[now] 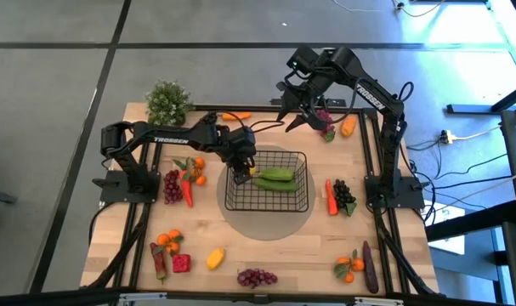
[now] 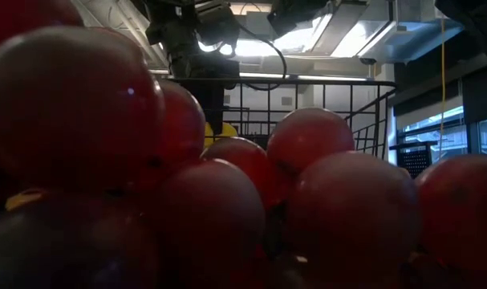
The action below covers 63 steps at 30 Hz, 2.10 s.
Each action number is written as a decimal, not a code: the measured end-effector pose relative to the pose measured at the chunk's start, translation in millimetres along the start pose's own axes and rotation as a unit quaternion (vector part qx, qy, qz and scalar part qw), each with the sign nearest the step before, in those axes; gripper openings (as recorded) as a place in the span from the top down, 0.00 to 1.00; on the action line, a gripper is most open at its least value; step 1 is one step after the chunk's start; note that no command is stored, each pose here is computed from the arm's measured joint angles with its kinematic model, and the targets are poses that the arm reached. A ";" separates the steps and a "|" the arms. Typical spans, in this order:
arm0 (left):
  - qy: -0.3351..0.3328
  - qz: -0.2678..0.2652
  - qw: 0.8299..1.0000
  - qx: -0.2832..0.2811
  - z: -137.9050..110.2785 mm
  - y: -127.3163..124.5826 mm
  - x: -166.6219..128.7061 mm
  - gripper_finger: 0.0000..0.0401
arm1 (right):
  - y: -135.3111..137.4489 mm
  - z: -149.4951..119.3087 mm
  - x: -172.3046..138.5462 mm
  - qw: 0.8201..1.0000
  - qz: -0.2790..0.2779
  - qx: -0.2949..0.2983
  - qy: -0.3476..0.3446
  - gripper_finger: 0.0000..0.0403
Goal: Build produce basket
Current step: Put the top lemon into the basket
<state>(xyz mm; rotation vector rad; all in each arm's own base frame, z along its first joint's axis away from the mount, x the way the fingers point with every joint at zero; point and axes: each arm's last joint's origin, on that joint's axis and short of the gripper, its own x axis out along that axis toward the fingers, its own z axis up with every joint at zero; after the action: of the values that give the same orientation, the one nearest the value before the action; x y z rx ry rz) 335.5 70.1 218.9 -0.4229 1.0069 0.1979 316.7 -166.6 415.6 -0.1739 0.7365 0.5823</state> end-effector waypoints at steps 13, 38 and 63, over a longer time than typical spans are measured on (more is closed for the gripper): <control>0.004 -0.014 1.000 -0.017 -0.6 -2.2 0.2 0.60 | 0.0 0.1 0.0 1.000 0.001 -0.013 -0.001 0.52; 0.012 0.023 0.980 0.197 20.3 -28.0 -34.9 0.61 | 0.1 0.2 0.0 1.000 0.001 -0.013 -0.002 0.52; 0.012 0.036 0.980 0.197 17.9 -34.8 -34.1 0.57 | 0.1 0.3 0.0 1.000 0.001 -0.010 -0.002 0.52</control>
<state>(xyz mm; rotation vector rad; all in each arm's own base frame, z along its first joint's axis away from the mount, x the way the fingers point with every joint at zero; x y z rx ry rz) 343.6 47.5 265.0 -0.0282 1.0568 0.0552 316.8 -166.4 415.7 -0.1894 0.7272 0.5923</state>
